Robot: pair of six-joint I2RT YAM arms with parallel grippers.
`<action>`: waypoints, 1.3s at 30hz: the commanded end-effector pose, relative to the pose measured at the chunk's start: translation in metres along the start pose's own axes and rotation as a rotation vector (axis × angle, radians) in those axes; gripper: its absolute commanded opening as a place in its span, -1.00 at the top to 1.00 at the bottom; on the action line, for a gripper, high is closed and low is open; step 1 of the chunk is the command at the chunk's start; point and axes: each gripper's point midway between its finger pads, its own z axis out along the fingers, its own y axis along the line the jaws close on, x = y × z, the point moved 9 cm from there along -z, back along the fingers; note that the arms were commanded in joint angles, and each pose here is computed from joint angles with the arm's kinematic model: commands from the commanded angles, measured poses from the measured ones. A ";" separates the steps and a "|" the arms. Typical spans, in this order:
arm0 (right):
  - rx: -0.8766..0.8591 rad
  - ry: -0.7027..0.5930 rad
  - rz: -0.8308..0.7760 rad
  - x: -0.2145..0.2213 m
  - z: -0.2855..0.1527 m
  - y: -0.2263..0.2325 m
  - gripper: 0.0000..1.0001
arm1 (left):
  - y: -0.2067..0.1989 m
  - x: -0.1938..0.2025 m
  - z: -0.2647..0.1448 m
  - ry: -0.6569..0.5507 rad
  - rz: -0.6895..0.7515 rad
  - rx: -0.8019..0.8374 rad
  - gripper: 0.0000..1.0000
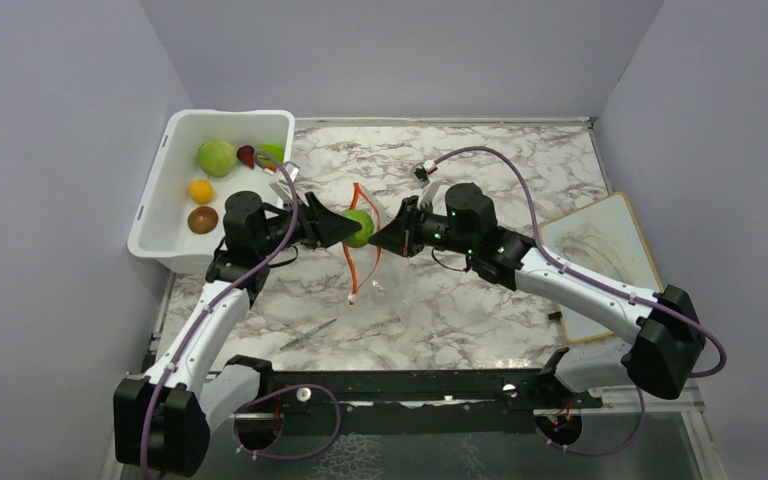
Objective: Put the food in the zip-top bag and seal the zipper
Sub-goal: Place the fake vegetable in the zipper food storage bag.
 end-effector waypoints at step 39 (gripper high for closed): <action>-0.250 -0.027 -0.010 0.012 0.011 0.009 0.98 | -0.026 0.001 -0.011 -0.026 -0.149 -0.131 0.46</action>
